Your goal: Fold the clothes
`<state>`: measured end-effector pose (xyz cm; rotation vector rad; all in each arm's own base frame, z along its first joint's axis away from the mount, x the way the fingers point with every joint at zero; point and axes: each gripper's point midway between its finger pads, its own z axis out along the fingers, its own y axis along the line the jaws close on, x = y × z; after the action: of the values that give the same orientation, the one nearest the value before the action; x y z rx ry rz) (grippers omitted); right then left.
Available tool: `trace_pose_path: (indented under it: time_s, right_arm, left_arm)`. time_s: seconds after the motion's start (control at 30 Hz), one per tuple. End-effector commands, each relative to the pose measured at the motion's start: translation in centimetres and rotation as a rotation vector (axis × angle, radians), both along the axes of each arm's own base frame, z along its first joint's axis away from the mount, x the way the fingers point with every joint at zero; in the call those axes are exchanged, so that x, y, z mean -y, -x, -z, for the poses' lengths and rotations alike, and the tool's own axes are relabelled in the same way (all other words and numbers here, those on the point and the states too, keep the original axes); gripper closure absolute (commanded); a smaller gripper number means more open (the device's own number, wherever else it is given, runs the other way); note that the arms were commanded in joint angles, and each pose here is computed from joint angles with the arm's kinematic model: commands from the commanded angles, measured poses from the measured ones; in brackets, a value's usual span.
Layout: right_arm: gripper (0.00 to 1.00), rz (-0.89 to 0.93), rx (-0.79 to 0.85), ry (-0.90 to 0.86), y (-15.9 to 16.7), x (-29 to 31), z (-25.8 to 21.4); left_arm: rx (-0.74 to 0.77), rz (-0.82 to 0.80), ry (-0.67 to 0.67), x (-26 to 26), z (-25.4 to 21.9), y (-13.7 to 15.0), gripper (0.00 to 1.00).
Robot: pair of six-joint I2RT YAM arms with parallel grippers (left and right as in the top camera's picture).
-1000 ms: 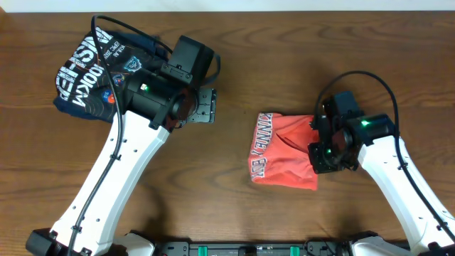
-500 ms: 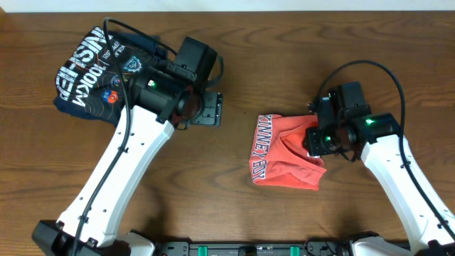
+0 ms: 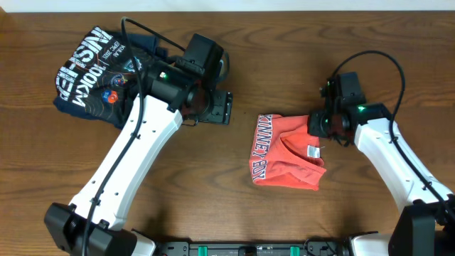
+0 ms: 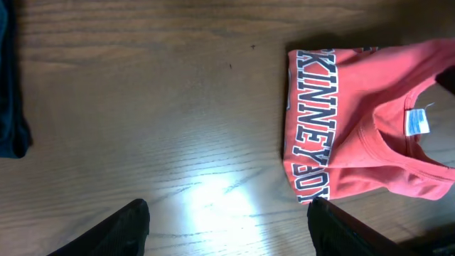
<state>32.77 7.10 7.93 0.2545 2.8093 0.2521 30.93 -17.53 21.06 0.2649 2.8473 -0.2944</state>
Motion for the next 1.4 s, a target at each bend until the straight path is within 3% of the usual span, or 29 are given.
trace_pose_path:
  time_s: [0.0,0.1,0.2,0.23,0.3,0.37,0.4,0.77,0.87,1.03,1.37]
  right_arm:
    - [0.71,0.061,0.005,-0.034,-0.4,0.4,-0.4]
    - [0.72,0.094,0.029,-0.038,-1.2,1.5,-0.7]
    - [0.9,0.1,0.091,-0.051,-2.6,2.0,-1.3]
    - [0.91,0.069,0.126,-0.064,-3.3,1.6,-1.7]
    - [0.78,0.043,0.155,-0.075,-3.9,1.3,-2.0]
    - [0.54,0.041,0.143,-0.105,-3.7,0.8,-2.0]
    - [0.52,0.037,0.129,-0.117,-3.4,0.6,-1.9]
    - [0.5,0.099,-0.107,-0.168,1.3,0.0,0.2]
    - [0.56,0.09,-0.125,-0.239,1.5,-1.0,-0.1]
    - [0.54,0.203,-0.131,-0.282,0.9,-1.2,-0.2]
    - [0.59,0.358,-0.194,-0.259,0.9,-0.4,3.0]
  left_arm:
    - [-0.027,0.014,-0.008,0.1,0.9,0.1,0.27]
    - [-0.03,0.014,-0.009,0.1,1.0,0.0,0.27]
    - [-0.015,0.017,-0.003,0.3,0.9,-0.3,0.27]
    - [-0.008,0.017,0.0,0.3,0.8,-0.5,0.27]
    - [-0.001,0.018,0.004,0.4,0.8,-0.6,0.27]
    - [-0.001,0.017,0.004,0.4,0.8,-0.6,0.27]
    - [-0.004,0.017,0.003,0.4,0.8,-0.6,0.27]
    - [-0.007,0.018,0.001,0.4,0.8,-0.5,0.27]
    - [-0.007,0.018,0.001,0.4,0.8,-0.5,0.27]
    - [-0.007,0.018,0.001,0.4,0.8,-0.5,0.27]
    - [-0.011,0.017,-0.001,0.3,0.9,-0.4,0.27]
